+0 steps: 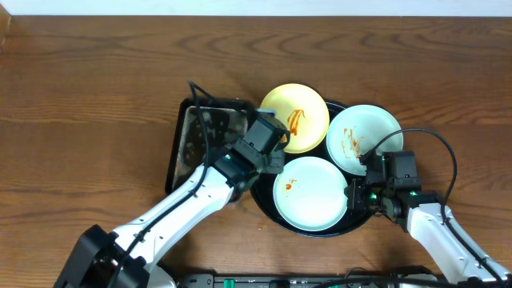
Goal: Clean dirty plates on tray and stack at the side
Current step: 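Scrub the front pale green plate with the sponge in the left gripper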
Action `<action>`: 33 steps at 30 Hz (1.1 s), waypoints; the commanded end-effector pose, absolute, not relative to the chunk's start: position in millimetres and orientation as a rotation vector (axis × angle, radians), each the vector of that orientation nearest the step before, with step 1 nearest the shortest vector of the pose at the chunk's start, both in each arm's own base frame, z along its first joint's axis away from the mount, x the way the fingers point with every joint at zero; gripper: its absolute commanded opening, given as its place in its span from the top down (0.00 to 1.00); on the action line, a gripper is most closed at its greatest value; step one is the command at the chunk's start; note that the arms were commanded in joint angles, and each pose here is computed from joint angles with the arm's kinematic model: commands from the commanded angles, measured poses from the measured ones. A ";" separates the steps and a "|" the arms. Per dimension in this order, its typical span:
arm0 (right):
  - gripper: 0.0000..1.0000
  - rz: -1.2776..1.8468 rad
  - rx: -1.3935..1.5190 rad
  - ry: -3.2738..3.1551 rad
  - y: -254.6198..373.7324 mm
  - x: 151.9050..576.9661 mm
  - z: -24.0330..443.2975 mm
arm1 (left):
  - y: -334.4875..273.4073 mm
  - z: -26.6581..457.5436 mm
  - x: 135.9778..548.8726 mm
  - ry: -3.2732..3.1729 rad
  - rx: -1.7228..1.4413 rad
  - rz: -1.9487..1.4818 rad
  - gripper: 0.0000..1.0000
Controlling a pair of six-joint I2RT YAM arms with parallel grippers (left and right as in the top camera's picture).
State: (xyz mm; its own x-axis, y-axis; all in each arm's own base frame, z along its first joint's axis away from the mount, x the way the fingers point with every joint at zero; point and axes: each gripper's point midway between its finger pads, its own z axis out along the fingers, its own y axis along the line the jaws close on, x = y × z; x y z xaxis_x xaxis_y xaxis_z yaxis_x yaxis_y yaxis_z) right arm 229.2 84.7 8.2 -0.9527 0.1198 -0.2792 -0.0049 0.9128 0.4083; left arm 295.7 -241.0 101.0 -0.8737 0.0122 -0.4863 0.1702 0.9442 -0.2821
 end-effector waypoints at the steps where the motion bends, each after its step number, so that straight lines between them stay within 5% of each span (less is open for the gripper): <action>1: 0.99 0.551 0.107 2.788 78.5 228.0 3.8 | -264.1 76.4 273.7 2.698 0.178 -0.516 0.93; 13: 0.99 0.551 0.109 2.796 78.3 226.3 3.1 | -299.6 5.1 233.7 2.818 0.457 -0.436 0.93; 27: 0.99 0.551 0.110 2.797 78.3 225.9 3.0 | -239.4 1.5 267.6 2.712 0.110 0.016 0.92; 30: 0.99 0.551 0.110 2.797 78.2 226.1 3.1 | -265.3 1.4 262.4 2.742 0.203 -0.155 0.93; 33: 0.99 0.551 0.109 2.797 78.3 226.1 3.1 | -326.1 12.2 232.1 2.715 0.691 -0.592 0.93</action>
